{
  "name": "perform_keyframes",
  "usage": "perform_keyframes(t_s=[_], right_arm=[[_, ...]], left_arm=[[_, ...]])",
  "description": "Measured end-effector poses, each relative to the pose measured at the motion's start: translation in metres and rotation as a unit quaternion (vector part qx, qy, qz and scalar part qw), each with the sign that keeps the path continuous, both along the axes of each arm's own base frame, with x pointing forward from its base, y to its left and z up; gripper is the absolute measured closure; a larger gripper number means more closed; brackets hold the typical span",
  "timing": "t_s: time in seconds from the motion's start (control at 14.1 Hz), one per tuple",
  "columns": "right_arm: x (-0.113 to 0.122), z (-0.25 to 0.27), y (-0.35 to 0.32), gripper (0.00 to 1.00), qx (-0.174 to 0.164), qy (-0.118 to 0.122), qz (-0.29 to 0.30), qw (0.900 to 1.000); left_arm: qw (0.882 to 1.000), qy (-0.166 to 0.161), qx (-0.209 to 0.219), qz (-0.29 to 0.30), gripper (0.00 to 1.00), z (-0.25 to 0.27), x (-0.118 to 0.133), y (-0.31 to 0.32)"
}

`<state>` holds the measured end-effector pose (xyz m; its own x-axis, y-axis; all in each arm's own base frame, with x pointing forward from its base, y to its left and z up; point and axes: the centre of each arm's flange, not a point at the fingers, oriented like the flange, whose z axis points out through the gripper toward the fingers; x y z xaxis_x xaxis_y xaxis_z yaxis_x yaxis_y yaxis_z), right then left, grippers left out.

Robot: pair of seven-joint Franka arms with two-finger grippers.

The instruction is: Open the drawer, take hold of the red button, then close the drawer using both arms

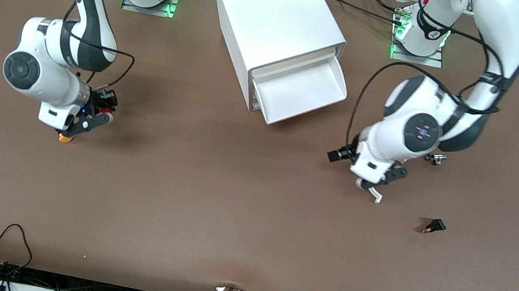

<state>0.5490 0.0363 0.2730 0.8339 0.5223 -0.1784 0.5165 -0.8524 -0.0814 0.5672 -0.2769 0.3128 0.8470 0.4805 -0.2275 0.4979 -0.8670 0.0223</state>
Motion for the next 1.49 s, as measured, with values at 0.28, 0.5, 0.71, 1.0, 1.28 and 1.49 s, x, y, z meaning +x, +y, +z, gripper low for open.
perform_keyframes(t_s=[0.28,0.5,0.71,1.0,1.28,1.49], right_arm=[[-0.056,-0.038,-0.040,0.59,0.004,0.007,-0.005,1.000],[-0.086,-0.062,-0.041,0.59,0.003,-0.009,-0.006,1.000],[-0.099,-0.073,-0.042,0.54,0.001,-0.016,-0.006,1.000],[-0.092,-0.065,-0.042,0.17,0.003,-0.033,-0.011,0.999],[-0.062,-0.019,-0.037,0.00,0.013,-0.075,-0.051,0.996],[-0.033,0.040,-0.021,0.00,0.023,-0.070,-0.070,0.995]], left_arm=[[1.000,0.000,0.006,0.029,0.00,-0.024,-0.040,-0.047],[0.999,0.007,0.009,0.033,0.00,-0.032,-0.055,-0.059],[0.999,0.017,0.009,0.034,0.00,-0.032,-0.075,-0.080],[0.999,0.031,0.010,0.027,0.00,-0.031,-0.110,-0.112],[0.999,0.037,0.005,0.008,0.00,-0.028,-0.134,-0.134],[0.999,0.041,0.004,-0.006,0.00,-0.028,-0.149,-0.144]])
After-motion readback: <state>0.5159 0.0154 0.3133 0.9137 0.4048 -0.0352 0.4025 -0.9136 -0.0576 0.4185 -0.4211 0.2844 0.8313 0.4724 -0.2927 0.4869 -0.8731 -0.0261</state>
